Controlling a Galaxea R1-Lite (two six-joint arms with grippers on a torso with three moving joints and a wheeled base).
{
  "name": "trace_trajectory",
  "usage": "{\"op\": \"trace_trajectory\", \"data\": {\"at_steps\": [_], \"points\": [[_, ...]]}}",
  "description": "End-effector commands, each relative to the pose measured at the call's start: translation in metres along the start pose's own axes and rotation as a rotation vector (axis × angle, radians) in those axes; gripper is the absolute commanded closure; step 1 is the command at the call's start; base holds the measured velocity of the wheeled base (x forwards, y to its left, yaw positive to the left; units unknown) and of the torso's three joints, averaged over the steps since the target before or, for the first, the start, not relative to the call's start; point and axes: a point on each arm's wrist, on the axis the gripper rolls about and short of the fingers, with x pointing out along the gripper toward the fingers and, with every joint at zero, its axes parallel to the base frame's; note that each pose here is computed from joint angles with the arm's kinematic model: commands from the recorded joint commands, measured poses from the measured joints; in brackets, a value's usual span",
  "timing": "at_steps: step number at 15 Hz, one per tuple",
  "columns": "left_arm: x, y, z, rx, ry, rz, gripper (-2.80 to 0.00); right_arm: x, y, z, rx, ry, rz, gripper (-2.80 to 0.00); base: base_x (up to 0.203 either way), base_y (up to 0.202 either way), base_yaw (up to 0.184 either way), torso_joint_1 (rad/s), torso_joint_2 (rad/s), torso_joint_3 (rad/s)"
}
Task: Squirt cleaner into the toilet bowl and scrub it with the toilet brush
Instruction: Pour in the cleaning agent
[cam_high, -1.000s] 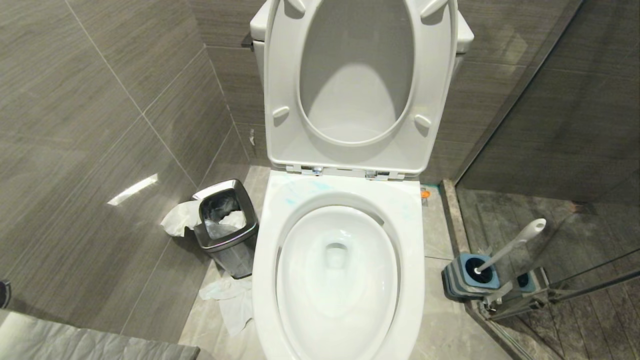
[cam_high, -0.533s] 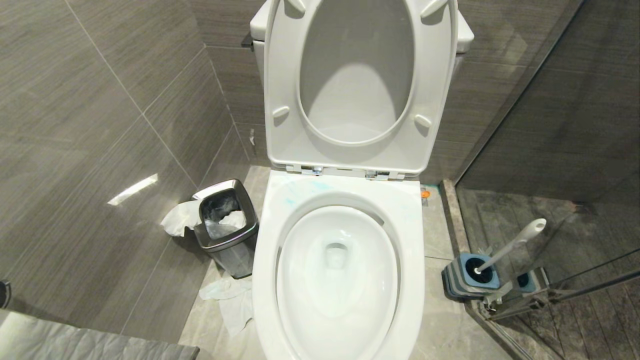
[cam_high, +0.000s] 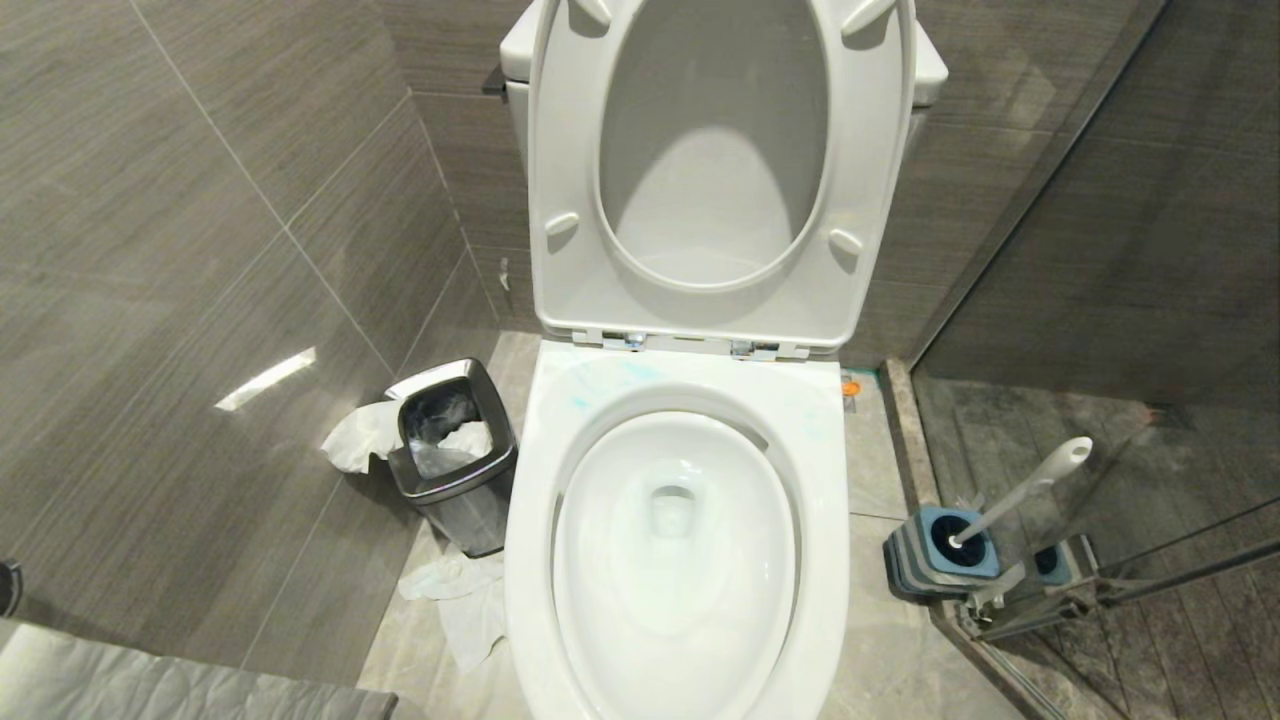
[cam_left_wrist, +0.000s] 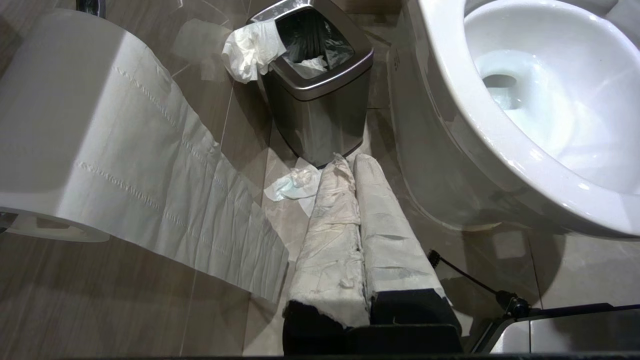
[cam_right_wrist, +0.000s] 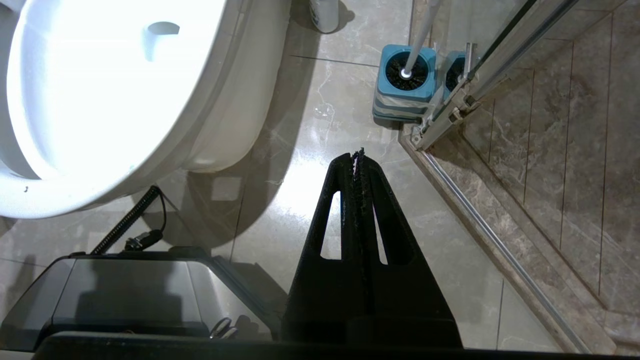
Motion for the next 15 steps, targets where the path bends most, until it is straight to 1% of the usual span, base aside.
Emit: {"op": "trace_trajectory", "data": {"at_steps": [1, 6, 15], "points": [[0.0, 0.0, 0.0, 0.001, 0.002, -0.001, 0.0, 0.001, 0.0, 0.0, 0.0, 0.006, 0.0, 0.0, 0.0, 0.0, 0.0, 0.0, 0.0, 0.0], [0.0, 0.0, 0.0, 0.001, 0.004, 0.009, 0.0, 0.003, 0.0, 0.0, 0.0, 0.024, 0.003, 0.0, 0.0, 0.0, 0.0, 0.0, 0.0, -0.015], [0.0, 0.0, 0.0, -0.001, 0.004, 0.011, 0.0, 0.015, 0.001, 0.01, 0.001, 0.055, 0.007, 0.0, 0.0, 0.0, 0.0, 0.003, 0.0, -0.183]]}}
